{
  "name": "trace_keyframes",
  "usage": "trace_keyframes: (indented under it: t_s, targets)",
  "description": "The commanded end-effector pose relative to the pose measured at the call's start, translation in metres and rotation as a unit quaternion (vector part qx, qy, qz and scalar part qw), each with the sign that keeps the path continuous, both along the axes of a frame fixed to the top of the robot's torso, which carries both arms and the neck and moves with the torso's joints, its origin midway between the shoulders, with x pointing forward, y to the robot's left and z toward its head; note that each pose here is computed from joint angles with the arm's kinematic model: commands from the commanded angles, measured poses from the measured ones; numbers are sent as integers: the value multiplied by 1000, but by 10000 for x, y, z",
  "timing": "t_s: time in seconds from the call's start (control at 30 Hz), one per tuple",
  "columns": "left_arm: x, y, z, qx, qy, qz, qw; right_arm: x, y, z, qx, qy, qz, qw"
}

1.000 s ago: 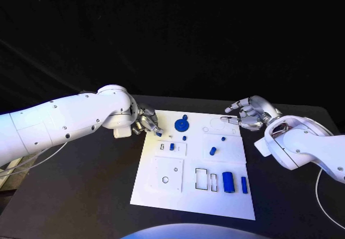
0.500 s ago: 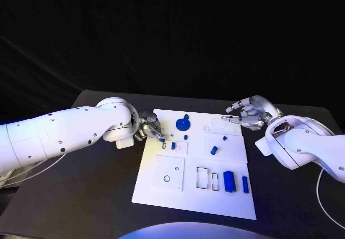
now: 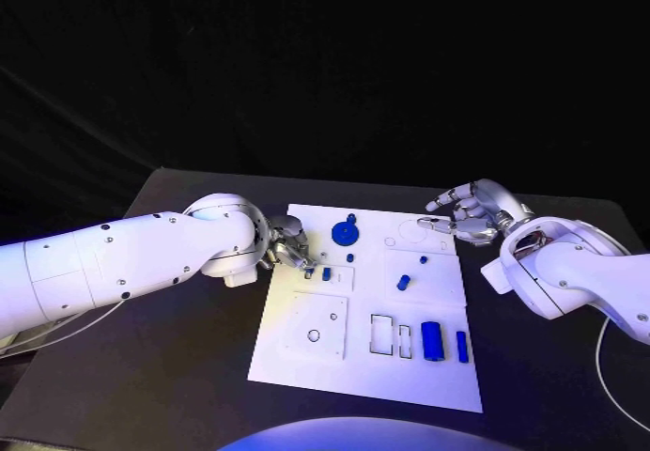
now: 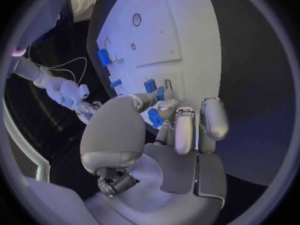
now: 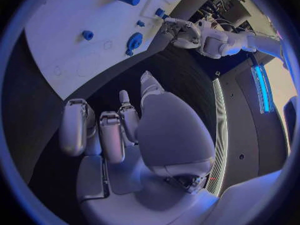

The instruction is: Assemble the parts on the task board

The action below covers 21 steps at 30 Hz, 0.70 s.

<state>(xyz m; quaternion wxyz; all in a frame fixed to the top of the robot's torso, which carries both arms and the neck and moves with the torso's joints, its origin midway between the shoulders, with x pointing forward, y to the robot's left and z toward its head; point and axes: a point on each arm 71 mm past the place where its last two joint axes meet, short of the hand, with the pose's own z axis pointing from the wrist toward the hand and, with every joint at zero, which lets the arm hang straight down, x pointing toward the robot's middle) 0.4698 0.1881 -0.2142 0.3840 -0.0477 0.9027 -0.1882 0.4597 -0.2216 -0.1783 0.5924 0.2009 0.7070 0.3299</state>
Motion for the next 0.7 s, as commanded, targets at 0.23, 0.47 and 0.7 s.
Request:
trace_keyframes:
  t_s: [0.23,0.47,0.7]
  targets:
    - [-14,-38,9,32,-22,-25,999,-4,9,1,-3,-3,6,1000]
    - [-16,-29,2,41,-21,-29,999,-4,9,2,-3,-4,6,1000]
    - [-19,-32,-9,45,-18,-32,998,-4,13,1,-3,-4,7,1000]
